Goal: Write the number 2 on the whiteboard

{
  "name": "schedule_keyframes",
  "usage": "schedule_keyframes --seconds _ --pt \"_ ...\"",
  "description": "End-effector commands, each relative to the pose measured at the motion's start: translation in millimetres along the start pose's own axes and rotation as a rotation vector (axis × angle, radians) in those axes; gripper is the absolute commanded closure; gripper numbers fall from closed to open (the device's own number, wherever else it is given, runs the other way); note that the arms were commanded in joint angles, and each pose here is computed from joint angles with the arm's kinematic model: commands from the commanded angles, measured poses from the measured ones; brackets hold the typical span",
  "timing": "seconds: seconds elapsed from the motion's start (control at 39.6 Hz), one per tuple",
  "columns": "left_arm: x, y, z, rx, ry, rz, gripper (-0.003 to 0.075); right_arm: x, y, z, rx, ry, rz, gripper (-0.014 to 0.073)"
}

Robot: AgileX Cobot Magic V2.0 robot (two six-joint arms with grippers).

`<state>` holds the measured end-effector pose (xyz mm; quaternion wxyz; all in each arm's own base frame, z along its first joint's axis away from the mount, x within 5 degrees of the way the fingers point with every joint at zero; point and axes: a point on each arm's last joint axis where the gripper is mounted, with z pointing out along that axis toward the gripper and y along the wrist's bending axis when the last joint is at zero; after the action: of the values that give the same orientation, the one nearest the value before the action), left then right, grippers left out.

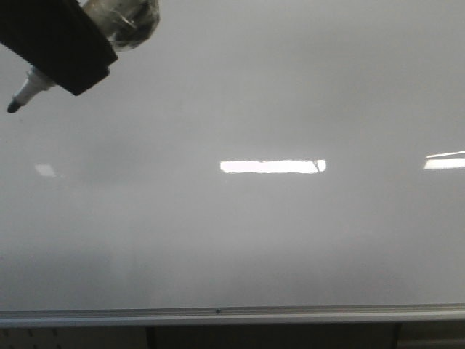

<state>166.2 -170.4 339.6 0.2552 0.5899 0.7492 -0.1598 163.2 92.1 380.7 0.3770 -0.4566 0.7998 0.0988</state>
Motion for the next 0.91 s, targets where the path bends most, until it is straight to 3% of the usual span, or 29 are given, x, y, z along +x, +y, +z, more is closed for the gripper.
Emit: schedule_keyframes --seconds 0.0,0.25,0.58,0.68,0.88 --pt "-15.9 -8.4 -12.6 -0.019 -0.107 0.033 0.0739 -30.5 9.2 -3.6 -0.058 -0.088 -0.16 0.0067" --pt "-17.3 -11.0 -12.0 -0.013 -0.11 0.043 0.0739 -76.6 39.9 25.5 -0.26 -0.076 -0.337 0.0067" --pt "-17.7 -10.6 -12.1 -0.018 -0.115 0.043 0.0739 -104.3 58.1 53.6 -0.337 -0.076 -0.399 0.007" --pt "-17.6 -10.5 -12.1 -0.019 -0.114 0.044 0.0739 -104.8 58.0 55.0 -0.336 -0.077 -0.397 0.0138" --pt "-17.6 -10.5 -12.1 -0.019 -0.114 0.044 0.0739 -104.5 58.2 54.9 -0.339 -0.074 -0.397 0.0366"
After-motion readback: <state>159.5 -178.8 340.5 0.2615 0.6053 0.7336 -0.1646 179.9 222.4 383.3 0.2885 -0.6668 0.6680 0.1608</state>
